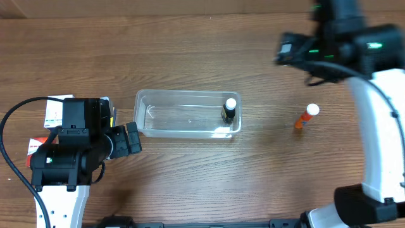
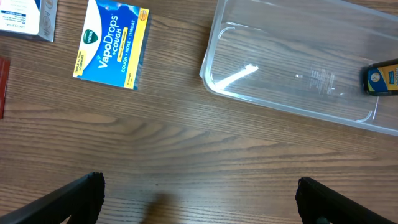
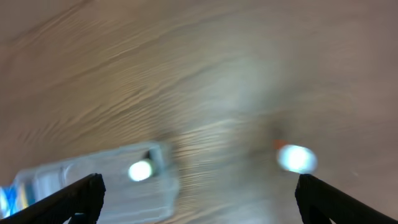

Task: Pack container
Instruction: 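Release the bottle and grasp the orange tube with the right gripper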

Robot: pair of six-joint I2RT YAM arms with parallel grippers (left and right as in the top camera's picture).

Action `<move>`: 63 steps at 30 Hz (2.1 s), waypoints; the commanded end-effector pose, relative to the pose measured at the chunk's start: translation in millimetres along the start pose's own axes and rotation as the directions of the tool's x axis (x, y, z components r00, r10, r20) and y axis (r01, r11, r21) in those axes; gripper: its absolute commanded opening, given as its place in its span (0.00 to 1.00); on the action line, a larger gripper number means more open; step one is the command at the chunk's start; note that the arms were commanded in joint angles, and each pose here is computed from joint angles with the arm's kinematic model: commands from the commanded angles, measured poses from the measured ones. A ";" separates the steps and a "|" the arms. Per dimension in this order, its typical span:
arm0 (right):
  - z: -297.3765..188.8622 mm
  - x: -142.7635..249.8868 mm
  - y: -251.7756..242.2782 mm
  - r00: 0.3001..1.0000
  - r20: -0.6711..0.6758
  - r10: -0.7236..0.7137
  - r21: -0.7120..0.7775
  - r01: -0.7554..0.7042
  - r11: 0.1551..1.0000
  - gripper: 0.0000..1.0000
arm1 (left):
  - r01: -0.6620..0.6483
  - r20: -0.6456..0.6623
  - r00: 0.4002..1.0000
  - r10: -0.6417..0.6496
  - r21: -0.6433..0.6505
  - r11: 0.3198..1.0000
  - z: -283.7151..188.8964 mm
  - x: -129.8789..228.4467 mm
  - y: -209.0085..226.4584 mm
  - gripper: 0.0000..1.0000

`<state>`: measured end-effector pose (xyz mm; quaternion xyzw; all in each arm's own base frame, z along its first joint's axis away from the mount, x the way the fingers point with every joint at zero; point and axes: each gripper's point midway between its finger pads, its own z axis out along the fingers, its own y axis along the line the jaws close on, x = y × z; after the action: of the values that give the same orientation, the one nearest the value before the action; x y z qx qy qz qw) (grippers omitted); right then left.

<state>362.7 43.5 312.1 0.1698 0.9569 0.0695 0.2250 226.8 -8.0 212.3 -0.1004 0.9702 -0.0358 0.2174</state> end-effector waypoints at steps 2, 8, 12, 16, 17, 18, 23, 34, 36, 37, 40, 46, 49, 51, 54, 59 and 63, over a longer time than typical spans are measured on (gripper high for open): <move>31.5 3.2 -48.6 0.983 -0.111 0.149 0.086 -0.140 0.986 1.00 | 0.016 0.020 1.000 -0.016 0.011 1.000 -4.6 -6.8 -1.0 1.00; 85.1 33.6 -90.0 0.931 -0.272 0.245 0.211 -0.191 0.959 1.00 | 0.016 0.020 1.000 -0.016 0.011 1.000 -4.6 -6.6 -0.9 1.00; 111.5 55.6 -103.6 0.903 -0.333 0.271 0.252 -0.192 0.949 1.00 | 0.016 0.020 1.000 -0.016 0.011 1.000 -4.6 -6.8 -1.0 1.00; 131.7 72.3 -110.4 0.888 -0.366 0.278 0.269 -0.185 0.945 1.00 | 0.016 0.020 1.000 -0.016 0.011 1.000 -4.6 -6.7 -0.9 1.00; 135.7 74.1 -111.4 0.888 -0.367 0.276 0.269 -0.183 0.946 1.00 | 0.016 0.020 1.000 -0.016 0.011 1.000 -4.6 -6.6 -0.9 1.00; 138.6 75.1 -112.0 0.889 -0.367 0.276 0.269 -0.183 0.946 1.00 | 0.016 0.020 1.000 -0.016 0.011 1.000 -4.6 -6.6 -0.9 1.00; 151.7 82.4 -115.4 0.886 -0.371 0.277 0.271 -0.182 0.945 0.99 | 0.016 0.020 1.000 -0.016 0.011 1.000 -4.6 -6.6 -0.9 1.00; 159.9 88.0 -117.9 0.884 -0.375 0.278 0.274 -0.180 0.945 0.69 | 0.016 0.020 1.000 -0.016 0.011 1.000 -4.6 -6.6 -0.9 1.00; 160.3 87.2 -117.7 0.886 -0.372 0.277 0.272 -0.181 0.945 0.61 | 0.016 0.019 1.000 -0.016 0.011 1.000 -4.6 -6.5 -0.9 1.00; 160.4 87.1 -117.8 0.886 -0.372 0.277 0.272 -0.181 0.945 0.59 | 0.016 0.019 1.000 -0.016 0.011 1.000 -4.6 -6.5 -0.9 1.00; 160.3 86.9 -118.3 0.887 -0.370 0.276 0.275 -0.179 0.945 0.55 | 0.016 0.019 1.000 -0.016 0.011 1.000 -4.6 -6.5 -0.9 1.00; 160.2 87.2 -118.4 0.887 -0.372 0.273 0.274 -0.176 0.946 0.45 | 0.016 0.019 1.000 -0.016 0.011 1.000 -4.6 -6.5 -1.0 1.00; 160.2 87.1 -118.4 0.887 -0.372 0.273 0.274 -0.176 0.946 0.40 | 0.016 0.019 1.000 -0.016 0.011 1.000 -4.6 -6.5 -0.9 1.00; 160.2 87.1 -118.4 0.887 -0.372 0.273 0.274 -0.176 0.946 0.39 | 0.016 0.019 1.000 -0.016 0.011 1.000 -4.6 -6.5 -0.9 1.00; 160.2 87.2 -118.4 0.887 -0.373 0.273 0.274 -0.176 0.946 0.32 | 0.016 0.019 1.000 -0.016 0.011 1.000 -4.6 -6.5 -0.9 1.00; 160.1 87.3 -118.4 0.887 -0.373 0.273 0.274 -0.176 0.946 0.28 | 0.016 0.020 1.000 -0.016 0.011 1.000 -4.6 -6.6 -0.9 1.00; 158.8 86.3 -118.0 0.888 -0.371 0.271 0.272 -0.176 0.946 0.16 | 0.016 0.020 1.000 -0.016 0.011 1.000 -4.6 -6.6 -0.9 1.00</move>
<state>327.8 -25.6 106.6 0.2870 0.9577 0.0168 -0.0153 226.9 -8.0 211.9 -0.1004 0.9705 -0.0357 0.2163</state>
